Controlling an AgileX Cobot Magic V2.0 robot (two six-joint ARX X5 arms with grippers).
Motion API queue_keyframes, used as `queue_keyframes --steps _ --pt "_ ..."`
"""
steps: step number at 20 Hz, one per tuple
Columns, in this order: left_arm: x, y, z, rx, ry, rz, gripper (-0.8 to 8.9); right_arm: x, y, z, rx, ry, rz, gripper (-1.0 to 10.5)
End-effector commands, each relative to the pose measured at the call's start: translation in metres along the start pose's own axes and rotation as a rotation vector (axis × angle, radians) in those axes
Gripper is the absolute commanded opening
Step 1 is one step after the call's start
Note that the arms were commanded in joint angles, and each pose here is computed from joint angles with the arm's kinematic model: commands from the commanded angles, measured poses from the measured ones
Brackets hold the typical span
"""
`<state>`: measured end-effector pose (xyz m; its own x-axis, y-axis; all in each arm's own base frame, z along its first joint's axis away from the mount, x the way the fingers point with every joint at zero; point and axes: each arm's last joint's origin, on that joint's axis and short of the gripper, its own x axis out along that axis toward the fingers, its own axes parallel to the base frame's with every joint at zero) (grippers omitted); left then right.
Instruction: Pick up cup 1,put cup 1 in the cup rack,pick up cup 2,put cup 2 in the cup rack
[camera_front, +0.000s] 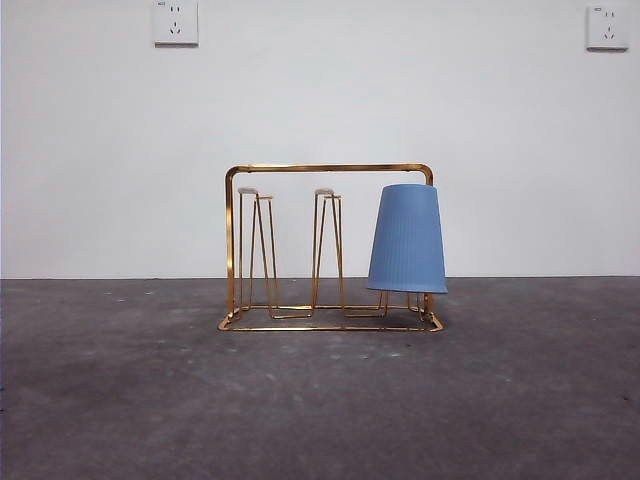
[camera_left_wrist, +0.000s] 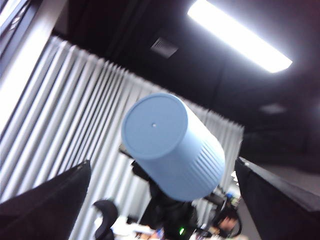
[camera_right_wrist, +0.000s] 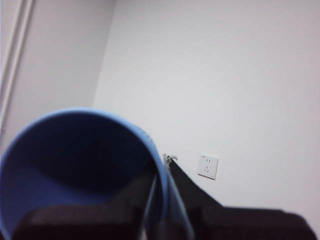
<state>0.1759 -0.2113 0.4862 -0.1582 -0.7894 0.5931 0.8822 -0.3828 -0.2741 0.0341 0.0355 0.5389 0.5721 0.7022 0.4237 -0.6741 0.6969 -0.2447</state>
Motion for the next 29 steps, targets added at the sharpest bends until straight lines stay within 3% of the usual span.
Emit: queue_keyframes --steps 1,13,14,17,20,22,24,29 --pt "0.000 0.008 -0.005 -0.081 -0.026 -0.011 4.84 0.010 0.000 -0.005 -0.002 0.007 0.010 -0.1" --pt "0.004 0.014 -0.012 -0.061 -0.082 -0.042 4.66 0.062 0.000 -0.042 0.021 0.128 0.090 -0.1" --pt "0.004 0.014 -0.012 -0.061 -0.081 -0.041 4.43 0.062 0.000 -0.042 0.015 0.128 0.087 -0.1" --pt "0.002 0.016 -0.010 -0.057 -0.087 -0.031 1.96 0.062 0.000 -0.042 0.014 0.135 0.077 -0.1" --pt "0.002 0.016 -0.010 -0.057 -0.096 -0.027 0.99 0.061 0.000 -0.046 0.014 0.178 0.068 -0.1" --pt "0.002 0.016 -0.010 -0.057 -0.099 -0.025 -0.17 0.061 0.001 -0.049 0.004 0.214 0.065 -0.1" --pt "0.001 0.017 -0.009 -0.053 -0.102 -0.019 -0.08 0.060 0.002 -0.054 0.002 0.262 0.077 -0.1" --pt "-0.005 0.024 -0.003 -0.051 -0.100 0.030 -0.07 0.051 0.003 -0.062 0.008 0.388 0.041 1.7"
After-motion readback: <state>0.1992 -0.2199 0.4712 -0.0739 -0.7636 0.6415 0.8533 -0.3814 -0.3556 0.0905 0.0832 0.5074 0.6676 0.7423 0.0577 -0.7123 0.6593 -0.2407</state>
